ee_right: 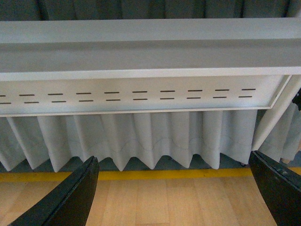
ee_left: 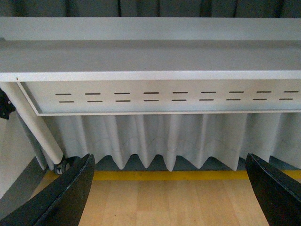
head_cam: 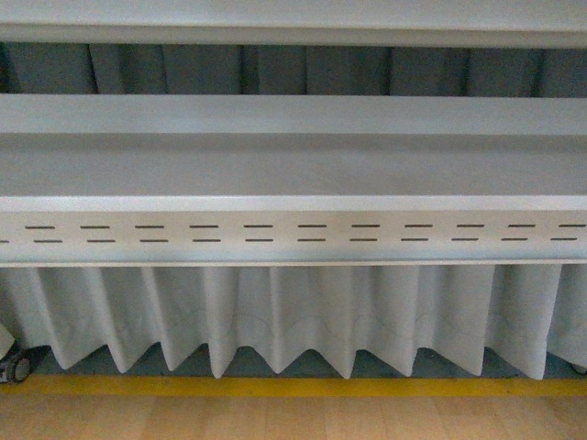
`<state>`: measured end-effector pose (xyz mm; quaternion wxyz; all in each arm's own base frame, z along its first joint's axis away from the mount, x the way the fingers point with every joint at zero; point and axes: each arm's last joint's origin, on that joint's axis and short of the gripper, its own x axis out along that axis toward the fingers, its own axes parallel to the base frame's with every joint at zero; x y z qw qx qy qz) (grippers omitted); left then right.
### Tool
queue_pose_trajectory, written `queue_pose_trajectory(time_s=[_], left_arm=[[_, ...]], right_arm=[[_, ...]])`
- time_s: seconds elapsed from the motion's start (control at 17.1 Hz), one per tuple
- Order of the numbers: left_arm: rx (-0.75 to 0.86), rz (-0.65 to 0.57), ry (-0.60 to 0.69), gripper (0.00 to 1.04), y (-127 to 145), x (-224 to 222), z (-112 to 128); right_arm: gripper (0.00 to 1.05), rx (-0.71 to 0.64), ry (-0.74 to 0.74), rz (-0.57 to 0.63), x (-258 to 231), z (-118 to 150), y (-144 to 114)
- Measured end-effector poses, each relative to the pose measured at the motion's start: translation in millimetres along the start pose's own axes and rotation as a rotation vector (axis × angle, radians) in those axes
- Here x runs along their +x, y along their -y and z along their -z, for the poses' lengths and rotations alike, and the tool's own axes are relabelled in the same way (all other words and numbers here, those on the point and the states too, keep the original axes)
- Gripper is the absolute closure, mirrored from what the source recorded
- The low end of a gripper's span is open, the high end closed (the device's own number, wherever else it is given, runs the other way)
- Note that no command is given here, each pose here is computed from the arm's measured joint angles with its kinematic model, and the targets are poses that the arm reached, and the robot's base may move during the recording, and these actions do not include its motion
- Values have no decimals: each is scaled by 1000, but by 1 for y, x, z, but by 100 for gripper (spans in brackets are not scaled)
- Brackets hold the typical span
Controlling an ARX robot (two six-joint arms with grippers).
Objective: Wind up and store yellow beetle toy
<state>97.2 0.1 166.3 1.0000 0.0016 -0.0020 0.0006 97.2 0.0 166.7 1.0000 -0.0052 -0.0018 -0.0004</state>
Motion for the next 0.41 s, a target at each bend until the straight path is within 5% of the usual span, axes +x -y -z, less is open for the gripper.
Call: queue_pose_trajectory(time_s=[0.41], left_arm=[[0,0,0,7,0,0,0]], right_arm=[[7,0,0,0,0,0,0]])
